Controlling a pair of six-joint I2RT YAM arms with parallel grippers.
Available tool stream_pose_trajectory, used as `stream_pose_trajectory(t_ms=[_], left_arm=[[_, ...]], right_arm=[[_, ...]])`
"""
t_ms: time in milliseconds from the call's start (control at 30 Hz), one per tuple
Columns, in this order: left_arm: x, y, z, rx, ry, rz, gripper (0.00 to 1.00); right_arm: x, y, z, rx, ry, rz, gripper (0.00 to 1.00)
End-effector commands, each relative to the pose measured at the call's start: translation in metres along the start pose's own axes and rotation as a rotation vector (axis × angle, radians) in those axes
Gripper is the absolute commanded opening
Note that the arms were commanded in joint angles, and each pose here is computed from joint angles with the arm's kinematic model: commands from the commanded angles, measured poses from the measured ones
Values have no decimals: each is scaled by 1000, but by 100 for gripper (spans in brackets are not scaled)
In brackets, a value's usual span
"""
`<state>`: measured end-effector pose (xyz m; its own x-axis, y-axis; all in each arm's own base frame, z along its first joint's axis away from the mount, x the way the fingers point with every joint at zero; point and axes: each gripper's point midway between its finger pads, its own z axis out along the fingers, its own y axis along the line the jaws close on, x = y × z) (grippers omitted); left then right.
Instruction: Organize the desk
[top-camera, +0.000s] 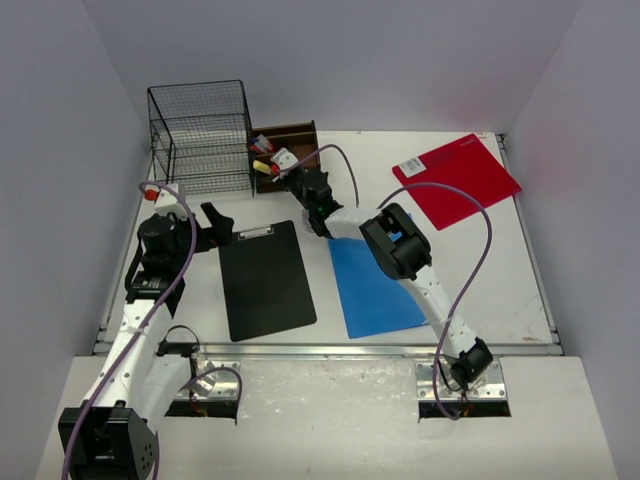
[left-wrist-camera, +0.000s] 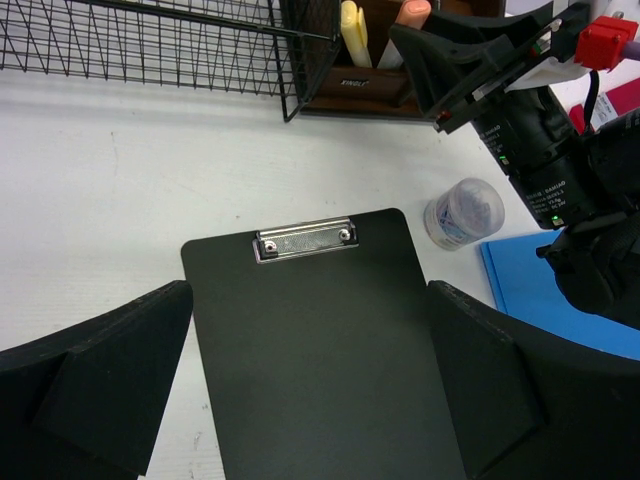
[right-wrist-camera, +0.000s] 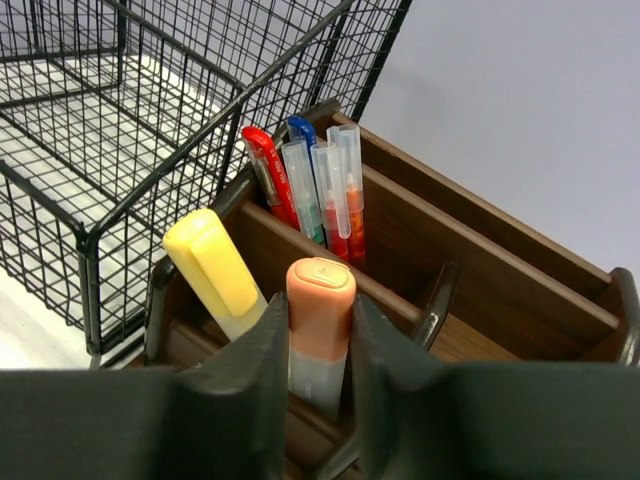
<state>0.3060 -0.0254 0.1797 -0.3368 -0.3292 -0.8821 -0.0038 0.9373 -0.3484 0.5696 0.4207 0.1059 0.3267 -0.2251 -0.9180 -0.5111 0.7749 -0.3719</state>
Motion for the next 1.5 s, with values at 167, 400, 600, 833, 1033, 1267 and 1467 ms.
stream_pose_trajectory(t_ms=[167,400,600,833,1033,1267,1467], left_arm=[[-24,-5,-3,14,-70,-2,100],[-29,-10,-7,28,-78,-10,100],[-34,-15,-13,49,-94,-11,100],[-39,-25,-18,89,-54,57,100],[-28,-31,-11,130,129,105,100],[-23,-37,-10,169,142,92,100],[-20,-39,-11,182,136,80,100]], right_arm=[[-61,-14,15,0,-92,77,57],[-135,-26,-1,-42,-186,105,62],[-197,-38,-44,-114,-198,119,68],[-180,-46,-103,-295,231,104,71],[-117,-30,-179,-477,660,245,84],[-63,-13,-212,-497,911,354,99],[-38,-9,-195,-468,976,387,99]])
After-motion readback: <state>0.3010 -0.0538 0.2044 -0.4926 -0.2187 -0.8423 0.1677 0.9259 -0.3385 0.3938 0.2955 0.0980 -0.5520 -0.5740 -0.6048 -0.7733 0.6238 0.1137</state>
